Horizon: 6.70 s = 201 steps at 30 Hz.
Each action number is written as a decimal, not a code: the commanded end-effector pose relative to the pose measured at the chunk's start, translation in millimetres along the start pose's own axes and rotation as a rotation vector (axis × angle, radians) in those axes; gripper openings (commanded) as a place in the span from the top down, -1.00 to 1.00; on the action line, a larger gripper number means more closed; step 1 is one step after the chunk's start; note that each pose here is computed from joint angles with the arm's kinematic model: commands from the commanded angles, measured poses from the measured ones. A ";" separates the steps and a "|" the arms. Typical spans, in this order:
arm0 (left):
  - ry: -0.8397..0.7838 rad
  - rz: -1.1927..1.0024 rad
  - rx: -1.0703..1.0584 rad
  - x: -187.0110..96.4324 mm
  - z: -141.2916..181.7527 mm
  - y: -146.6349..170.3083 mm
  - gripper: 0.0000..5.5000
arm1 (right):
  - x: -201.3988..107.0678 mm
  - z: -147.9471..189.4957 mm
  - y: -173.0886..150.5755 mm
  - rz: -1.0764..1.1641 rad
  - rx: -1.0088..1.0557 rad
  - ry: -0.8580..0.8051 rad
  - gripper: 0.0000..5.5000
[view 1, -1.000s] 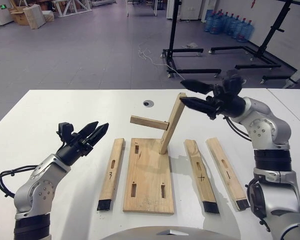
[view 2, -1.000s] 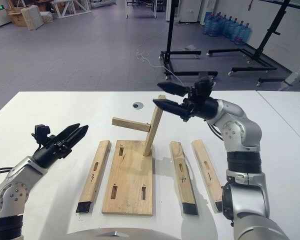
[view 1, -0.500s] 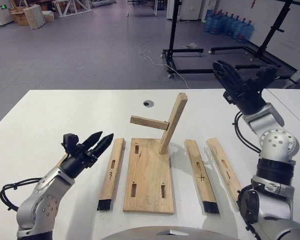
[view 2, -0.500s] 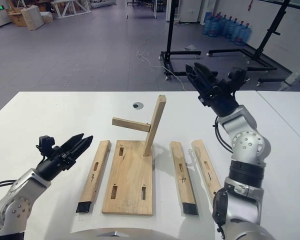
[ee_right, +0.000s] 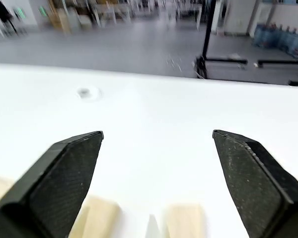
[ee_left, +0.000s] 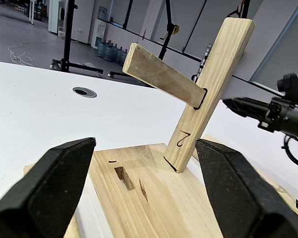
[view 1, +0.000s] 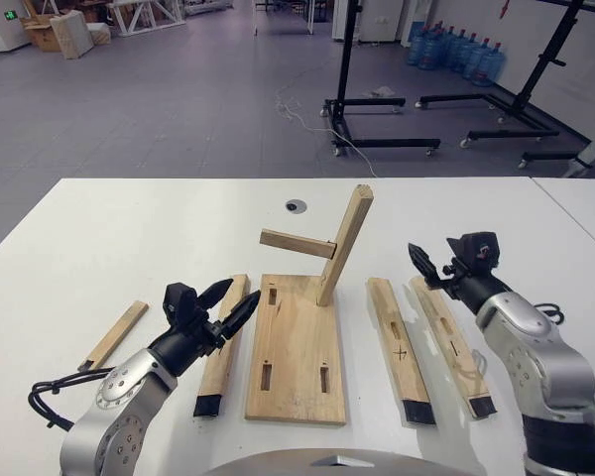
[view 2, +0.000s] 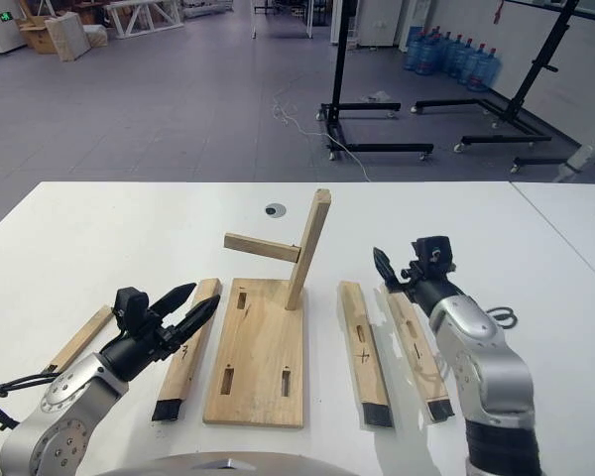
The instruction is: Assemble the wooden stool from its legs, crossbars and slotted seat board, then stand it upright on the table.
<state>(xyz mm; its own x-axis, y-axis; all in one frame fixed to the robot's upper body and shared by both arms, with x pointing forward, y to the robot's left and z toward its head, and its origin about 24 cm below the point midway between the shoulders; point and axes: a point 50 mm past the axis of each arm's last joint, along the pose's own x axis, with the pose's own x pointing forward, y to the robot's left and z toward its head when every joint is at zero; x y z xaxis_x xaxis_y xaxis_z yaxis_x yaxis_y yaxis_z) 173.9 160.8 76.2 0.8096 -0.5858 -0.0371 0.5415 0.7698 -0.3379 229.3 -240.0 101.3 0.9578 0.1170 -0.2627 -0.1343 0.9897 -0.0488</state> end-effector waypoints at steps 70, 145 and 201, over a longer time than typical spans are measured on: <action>-0.112 -0.564 -0.206 7.5 51.7 -10.5 -0.34 | -1.0 28.0 133.0 1.601 0.239 -0.170 0.26; -0.071 -0.593 -0.130 9.5 12.1 -32.4 0.25 | 33.1 60.7 121.1 1.656 -0.008 -0.040 0.27; -0.106 -0.607 0.288 48.7 72.3 80.5 0.27 | 65.4 147.3 53.0 1.055 -0.170 -0.439 -0.34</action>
<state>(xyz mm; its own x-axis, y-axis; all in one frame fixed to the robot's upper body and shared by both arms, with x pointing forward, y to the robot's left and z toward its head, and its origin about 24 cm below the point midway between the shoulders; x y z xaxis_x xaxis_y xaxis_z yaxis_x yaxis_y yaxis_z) 271.2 217.6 115.4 0.3789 -0.9048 0.1942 0.9237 0.3825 -0.0200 320.6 -171.0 218.4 0.3667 0.9214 0.1289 -0.9183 0.3807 -0.1084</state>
